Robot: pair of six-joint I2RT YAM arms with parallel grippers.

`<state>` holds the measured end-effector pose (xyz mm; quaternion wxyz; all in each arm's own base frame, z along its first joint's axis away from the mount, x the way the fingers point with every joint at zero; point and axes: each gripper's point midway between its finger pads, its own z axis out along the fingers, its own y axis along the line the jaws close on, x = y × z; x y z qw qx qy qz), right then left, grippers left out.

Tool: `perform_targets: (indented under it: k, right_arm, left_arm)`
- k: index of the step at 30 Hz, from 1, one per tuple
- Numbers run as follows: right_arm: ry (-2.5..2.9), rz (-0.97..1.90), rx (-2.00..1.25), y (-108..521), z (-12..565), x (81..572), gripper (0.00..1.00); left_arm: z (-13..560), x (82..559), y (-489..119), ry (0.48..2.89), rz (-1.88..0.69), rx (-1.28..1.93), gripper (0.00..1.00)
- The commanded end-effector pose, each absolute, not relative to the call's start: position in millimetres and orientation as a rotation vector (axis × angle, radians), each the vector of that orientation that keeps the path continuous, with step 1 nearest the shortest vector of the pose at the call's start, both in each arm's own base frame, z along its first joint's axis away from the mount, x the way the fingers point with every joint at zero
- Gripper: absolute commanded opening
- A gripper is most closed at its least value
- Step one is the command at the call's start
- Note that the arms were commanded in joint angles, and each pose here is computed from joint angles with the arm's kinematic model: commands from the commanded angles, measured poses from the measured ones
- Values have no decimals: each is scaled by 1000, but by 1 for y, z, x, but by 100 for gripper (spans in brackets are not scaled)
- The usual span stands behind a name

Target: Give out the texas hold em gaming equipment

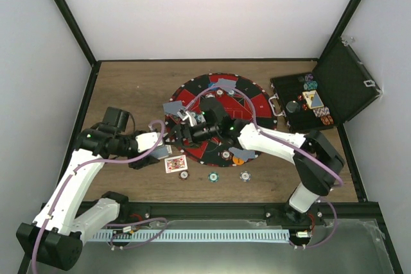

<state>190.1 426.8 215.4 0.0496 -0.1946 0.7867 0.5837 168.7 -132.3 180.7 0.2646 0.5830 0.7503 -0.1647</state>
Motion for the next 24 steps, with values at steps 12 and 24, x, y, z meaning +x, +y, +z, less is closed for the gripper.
perform_targets:
  k: [12, 24]
  right_arm:
    - [2397, 1937, -688, 473, 210, 170, 83]
    - [2518, 1820, -542, 456, 171, 192, 74]
  left_arm:
    - [192, 170, -137, 1964, -454, 1579, 4]
    - [195, 170, -137, 1957, -450, 1582, 4]
